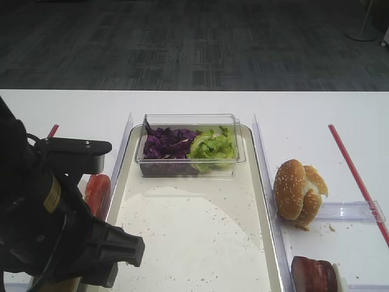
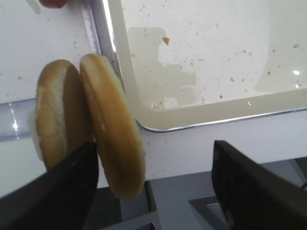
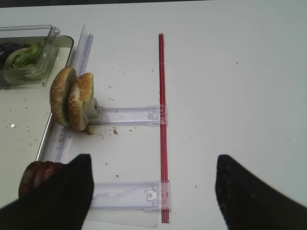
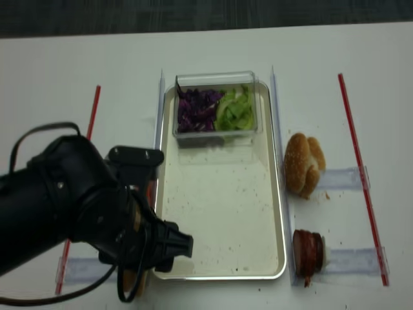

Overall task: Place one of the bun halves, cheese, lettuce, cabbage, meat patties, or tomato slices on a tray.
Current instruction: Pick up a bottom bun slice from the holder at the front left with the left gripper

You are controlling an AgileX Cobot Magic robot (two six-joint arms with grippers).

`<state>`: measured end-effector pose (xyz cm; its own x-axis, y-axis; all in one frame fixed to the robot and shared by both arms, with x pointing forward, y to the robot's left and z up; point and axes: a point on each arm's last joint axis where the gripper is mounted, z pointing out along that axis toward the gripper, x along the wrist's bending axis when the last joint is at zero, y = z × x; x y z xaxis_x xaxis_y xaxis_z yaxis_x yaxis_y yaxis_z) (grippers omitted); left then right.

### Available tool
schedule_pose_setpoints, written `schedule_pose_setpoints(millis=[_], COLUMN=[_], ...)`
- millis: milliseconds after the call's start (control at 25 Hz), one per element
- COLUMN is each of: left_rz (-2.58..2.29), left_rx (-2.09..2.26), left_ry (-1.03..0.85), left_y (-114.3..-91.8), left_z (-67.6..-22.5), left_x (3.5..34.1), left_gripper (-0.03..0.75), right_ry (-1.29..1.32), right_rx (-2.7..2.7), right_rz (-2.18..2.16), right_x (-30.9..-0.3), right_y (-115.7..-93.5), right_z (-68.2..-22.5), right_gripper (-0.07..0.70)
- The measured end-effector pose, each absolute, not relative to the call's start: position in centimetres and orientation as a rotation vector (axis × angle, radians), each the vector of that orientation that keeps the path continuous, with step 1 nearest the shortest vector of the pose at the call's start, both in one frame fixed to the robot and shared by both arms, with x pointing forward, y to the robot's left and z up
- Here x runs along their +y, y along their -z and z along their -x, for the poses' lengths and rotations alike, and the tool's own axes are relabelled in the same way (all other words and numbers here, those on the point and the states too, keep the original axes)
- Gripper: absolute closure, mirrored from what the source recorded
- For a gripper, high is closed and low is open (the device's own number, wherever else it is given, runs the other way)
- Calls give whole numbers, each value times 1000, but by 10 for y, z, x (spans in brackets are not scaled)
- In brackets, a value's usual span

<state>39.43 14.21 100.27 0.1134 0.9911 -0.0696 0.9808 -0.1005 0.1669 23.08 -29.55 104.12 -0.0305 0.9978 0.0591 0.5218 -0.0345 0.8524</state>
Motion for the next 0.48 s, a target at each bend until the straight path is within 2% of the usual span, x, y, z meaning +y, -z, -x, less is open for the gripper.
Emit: schedule_pose_setpoints(millis=[480], left_rz=[-2311], left_rx=[2044], left_ry=[-125], left_y=[-973], left_z=[-405], left_x=[133], left_gripper=[267], right_ry=[-969], right_rx=[1616], right_rz=[-1620], right_x=[-296], right_y=[-1041], right_z=[-231], right_gripper=[79])
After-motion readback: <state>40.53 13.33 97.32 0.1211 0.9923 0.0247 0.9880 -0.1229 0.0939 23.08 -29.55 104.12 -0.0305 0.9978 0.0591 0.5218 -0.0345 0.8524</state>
